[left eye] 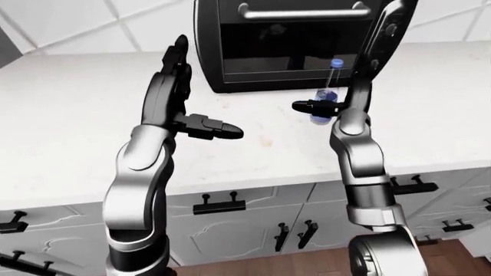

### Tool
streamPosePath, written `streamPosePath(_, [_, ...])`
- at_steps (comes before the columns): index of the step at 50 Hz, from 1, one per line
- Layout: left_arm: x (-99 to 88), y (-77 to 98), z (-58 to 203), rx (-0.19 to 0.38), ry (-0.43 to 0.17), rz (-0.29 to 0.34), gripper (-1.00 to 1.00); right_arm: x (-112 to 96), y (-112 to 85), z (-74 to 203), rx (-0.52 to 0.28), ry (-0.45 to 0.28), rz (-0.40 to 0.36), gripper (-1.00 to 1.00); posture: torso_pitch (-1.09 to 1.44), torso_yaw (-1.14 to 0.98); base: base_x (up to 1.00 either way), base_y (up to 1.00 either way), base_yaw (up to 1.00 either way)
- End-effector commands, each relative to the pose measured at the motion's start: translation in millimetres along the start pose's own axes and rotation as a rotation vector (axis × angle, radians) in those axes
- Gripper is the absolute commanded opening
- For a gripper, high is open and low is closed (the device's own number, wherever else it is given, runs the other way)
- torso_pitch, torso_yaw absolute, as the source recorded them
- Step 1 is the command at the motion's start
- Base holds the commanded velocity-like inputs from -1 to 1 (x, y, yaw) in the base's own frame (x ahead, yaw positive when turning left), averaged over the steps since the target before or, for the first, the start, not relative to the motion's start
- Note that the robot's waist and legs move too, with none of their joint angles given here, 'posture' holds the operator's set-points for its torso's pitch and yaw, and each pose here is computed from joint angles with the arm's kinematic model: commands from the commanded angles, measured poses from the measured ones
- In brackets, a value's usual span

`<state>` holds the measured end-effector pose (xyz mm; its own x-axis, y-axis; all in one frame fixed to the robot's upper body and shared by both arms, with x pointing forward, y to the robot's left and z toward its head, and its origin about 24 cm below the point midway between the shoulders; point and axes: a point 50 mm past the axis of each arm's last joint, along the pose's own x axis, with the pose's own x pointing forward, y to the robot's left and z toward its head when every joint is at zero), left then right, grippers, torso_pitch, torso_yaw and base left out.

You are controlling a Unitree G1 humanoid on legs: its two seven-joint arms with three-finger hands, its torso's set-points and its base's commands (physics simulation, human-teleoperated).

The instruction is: Move the drinks to the dining counter.

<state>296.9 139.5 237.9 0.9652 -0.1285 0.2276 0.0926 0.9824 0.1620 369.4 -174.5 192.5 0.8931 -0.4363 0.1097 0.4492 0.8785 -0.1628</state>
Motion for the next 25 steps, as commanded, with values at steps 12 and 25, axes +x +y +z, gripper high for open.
streamPosePath(12, [-1.9, 3.5, 18, 0.012, -0.091, 0.012, 1.0, 6, 6.2, 11, 0.026, -0.049, 0.042, 1.0, 0.0, 0.0, 0.0, 0.0, 0.0])
streamPosePath(25, [-3.7, 4.3, 19, 0.008, -0.096, 0.013, 1.0, 12, 7.3, -1, 0.023, -0.025, 0.051, 1.0, 0.0, 0.0, 0.0, 0.0, 0.0])
